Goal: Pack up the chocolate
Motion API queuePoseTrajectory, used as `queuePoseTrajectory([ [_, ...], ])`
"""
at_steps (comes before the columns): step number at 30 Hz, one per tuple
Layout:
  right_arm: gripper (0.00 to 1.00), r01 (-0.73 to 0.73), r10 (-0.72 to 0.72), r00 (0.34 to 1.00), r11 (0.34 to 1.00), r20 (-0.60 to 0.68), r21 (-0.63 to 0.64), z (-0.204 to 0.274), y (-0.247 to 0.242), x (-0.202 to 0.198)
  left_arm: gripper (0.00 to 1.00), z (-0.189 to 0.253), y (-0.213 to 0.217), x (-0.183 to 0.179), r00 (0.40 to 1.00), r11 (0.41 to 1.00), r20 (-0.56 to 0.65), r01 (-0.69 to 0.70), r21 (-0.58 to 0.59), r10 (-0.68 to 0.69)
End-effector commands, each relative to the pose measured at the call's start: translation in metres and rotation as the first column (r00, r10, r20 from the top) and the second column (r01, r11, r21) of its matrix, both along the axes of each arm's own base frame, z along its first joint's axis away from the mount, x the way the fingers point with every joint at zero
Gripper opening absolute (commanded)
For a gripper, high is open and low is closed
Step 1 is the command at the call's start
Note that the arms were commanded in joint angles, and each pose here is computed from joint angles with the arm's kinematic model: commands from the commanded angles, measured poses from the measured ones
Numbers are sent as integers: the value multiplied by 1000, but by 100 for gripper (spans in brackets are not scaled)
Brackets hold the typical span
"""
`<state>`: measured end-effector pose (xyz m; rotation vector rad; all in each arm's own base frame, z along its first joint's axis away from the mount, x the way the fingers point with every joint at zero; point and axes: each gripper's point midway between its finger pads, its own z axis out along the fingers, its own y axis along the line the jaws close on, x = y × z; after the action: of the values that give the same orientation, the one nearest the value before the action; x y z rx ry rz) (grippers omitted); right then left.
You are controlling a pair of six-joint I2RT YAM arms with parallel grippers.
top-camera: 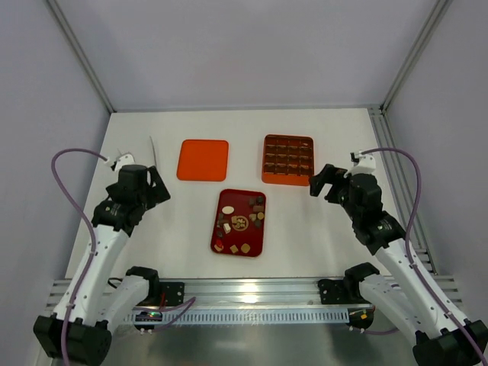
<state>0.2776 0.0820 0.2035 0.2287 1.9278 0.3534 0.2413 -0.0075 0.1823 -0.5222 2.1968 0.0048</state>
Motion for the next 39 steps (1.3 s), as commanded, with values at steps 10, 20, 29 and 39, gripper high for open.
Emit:
queuePoseTrajectory([
  [10, 100, -157, 157, 987, 987, 20, 20, 19, 32, 15, 100, -10, 28, 103, 981, 982, -84, -168, 83, 174],
  [20, 100, -227, 225, 974, 971, 30, 71, 20, 44, 5, 100, -73, 59, 151, 963, 982, -190, -190, 23, 191],
  [29, 100, -272, 268, 962, 956, 54, 107, 25, 53, -2, 100, -122, 70, 167, 946, 981, -266, -195, -8, 186],
  [39, 100, -295, 290, 955, 948, 58, 118, 27, 57, -5, 93, -142, 77, 179, 934, 983, -307, -184, 18, 181],
])
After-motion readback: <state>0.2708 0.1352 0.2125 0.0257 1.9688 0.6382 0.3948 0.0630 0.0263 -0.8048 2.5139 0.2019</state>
